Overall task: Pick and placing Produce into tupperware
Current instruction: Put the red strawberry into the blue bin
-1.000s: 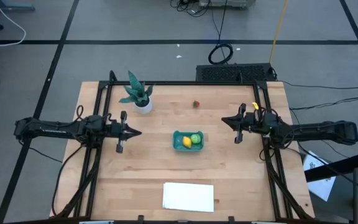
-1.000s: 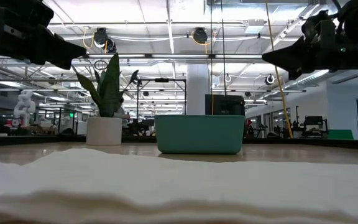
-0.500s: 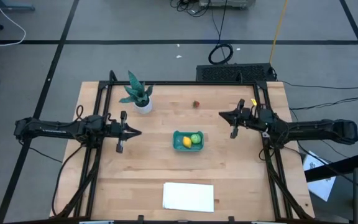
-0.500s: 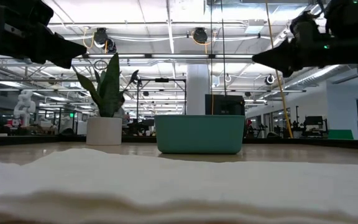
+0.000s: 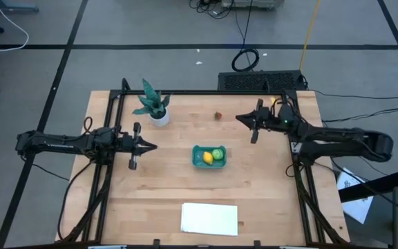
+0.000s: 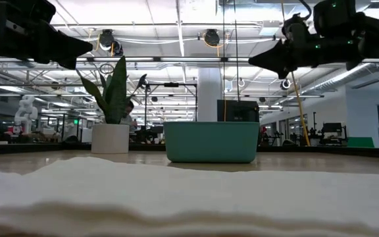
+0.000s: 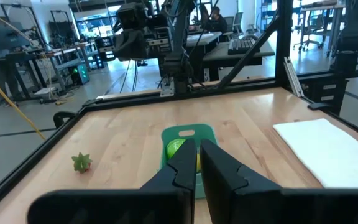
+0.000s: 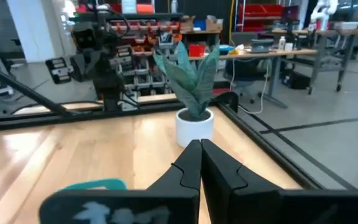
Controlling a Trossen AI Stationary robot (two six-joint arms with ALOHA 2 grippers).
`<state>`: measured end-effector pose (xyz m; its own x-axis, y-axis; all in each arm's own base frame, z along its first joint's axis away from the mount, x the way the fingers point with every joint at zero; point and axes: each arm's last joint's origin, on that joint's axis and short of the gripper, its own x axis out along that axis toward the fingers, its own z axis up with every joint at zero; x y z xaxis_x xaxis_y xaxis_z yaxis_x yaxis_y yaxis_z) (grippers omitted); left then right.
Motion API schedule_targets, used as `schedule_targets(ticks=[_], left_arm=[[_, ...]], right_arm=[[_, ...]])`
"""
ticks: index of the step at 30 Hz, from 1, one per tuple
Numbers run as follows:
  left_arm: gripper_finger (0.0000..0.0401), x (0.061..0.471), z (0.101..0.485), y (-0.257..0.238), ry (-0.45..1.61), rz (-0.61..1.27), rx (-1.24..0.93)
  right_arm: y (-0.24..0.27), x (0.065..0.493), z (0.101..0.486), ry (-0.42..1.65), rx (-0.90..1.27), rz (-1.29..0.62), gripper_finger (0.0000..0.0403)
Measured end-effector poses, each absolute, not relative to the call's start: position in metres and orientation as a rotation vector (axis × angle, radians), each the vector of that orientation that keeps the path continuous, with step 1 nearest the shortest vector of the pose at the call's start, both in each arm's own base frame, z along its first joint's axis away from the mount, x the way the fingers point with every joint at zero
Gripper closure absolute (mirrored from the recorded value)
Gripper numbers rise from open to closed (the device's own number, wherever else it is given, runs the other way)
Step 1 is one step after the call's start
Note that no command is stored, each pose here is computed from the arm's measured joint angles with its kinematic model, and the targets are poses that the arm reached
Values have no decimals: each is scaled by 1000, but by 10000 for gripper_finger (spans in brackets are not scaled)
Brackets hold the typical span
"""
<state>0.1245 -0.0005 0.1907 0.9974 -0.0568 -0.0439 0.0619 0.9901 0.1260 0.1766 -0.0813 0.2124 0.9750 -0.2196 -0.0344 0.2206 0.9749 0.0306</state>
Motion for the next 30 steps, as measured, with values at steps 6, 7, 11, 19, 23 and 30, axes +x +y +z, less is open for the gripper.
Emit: schedule_targets(ticks=[6,7,11,19,23,30], left_arm=[[375,124,191,-1,40,-59,132],[375,124,191,-1,41,-59,134],[375,124,191,-1,37,-60,134],[375,124,191,-1,35,-59,133],[375,124,191,-1,35,-59,131],[375,124,191,-1,35,-59,131]], right_arm=[[-97,185,214,-3,59,-207,403],[-100,187,214,0,63,-213,403],[-108,198,219,12,58,-201,403],[-122,219,237,22,34,-178,403],[-133,222,243,51,41,-206,403],[-153,220,253,79,65,-210,403]])
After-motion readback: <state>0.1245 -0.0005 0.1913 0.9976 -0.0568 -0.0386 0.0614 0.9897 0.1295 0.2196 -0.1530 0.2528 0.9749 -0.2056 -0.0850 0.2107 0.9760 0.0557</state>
